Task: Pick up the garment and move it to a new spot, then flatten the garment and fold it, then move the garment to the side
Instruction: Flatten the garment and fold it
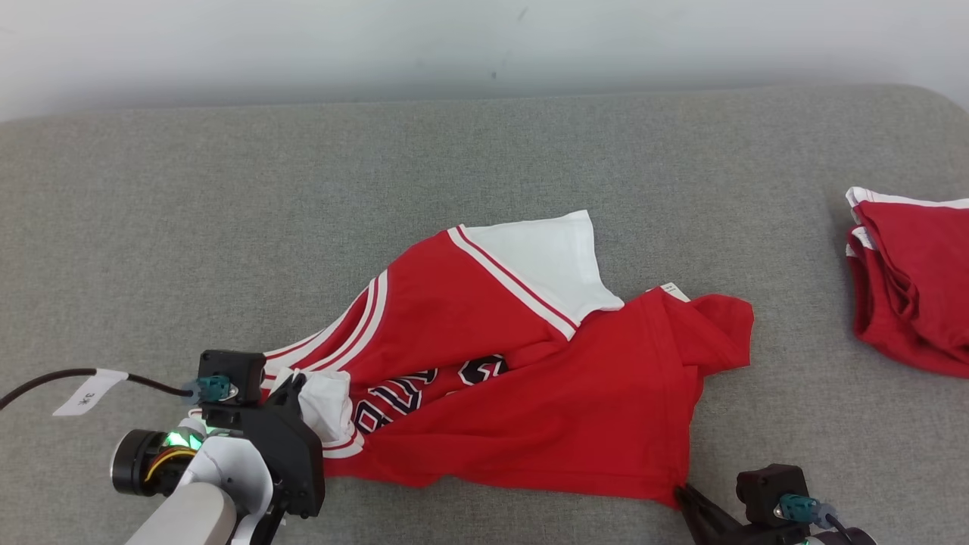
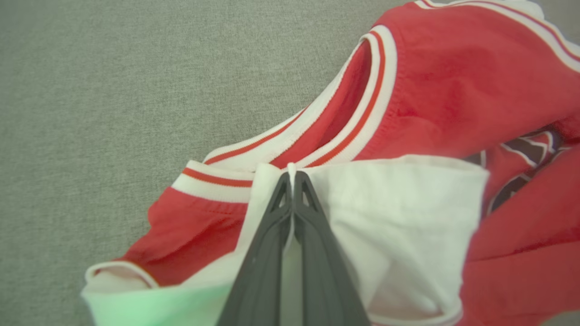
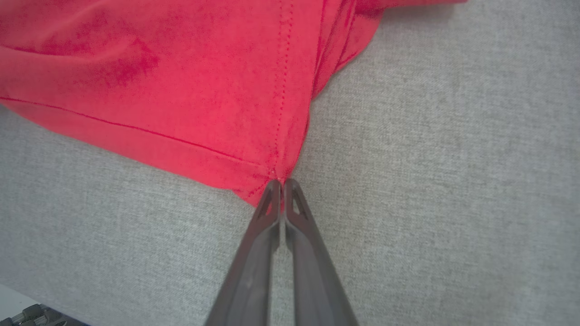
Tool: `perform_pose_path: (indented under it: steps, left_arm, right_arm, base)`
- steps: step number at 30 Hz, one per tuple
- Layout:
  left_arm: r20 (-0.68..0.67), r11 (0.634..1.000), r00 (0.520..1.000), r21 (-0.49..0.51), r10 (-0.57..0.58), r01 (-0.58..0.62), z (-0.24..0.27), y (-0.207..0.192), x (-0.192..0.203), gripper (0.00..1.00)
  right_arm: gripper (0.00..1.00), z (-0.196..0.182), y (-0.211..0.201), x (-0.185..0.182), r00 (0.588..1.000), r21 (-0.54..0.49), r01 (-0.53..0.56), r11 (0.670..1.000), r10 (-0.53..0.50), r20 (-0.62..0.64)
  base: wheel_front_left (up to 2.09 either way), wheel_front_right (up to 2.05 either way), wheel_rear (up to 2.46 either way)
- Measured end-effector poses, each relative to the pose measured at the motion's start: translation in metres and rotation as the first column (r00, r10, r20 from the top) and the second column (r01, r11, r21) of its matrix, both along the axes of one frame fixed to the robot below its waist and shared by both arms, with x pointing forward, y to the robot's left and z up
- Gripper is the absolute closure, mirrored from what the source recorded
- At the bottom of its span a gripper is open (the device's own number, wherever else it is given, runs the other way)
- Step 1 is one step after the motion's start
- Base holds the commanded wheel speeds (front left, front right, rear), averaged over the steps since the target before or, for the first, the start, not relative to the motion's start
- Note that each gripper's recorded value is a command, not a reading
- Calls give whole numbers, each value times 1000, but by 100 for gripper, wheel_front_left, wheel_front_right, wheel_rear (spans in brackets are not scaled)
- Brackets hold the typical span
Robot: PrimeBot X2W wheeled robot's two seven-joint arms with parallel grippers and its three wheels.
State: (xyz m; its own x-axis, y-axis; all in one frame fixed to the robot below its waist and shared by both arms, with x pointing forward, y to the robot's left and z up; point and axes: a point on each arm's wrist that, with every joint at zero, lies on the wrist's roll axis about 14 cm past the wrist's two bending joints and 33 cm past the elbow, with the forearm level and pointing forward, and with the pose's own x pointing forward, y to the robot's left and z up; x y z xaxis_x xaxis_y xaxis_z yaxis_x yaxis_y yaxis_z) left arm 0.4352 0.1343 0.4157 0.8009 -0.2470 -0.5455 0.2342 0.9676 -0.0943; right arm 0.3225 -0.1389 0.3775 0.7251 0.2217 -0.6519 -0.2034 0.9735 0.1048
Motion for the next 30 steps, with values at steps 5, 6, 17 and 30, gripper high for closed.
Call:
perform_pose_path:
  steps: [5,6,17,30]
  left_arm:
    - [17,1000,1000,3,6,-6,5,2,1,100]
    - [18,1000,1000,2,7,-7,5,3,1,100]
    - [280,996,957,-63,70,-55,64,7,18,100]
    - [649,899,696,-437,308,10,219,27,67,100]
  right_arm:
    - [100,2,-1,3,1000,2,-4,1000,4,20]
    - [100,3,-2,5,1000,1,-6,1000,6,29]
    - [100,54,7,37,963,99,-26,995,-2,271]
    - [100,189,-2,116,795,208,-109,972,-41,605]
  base:
    - [0,0,0]
    - [0,0,0]
    - [0,0,0]
    - [0,0,0]
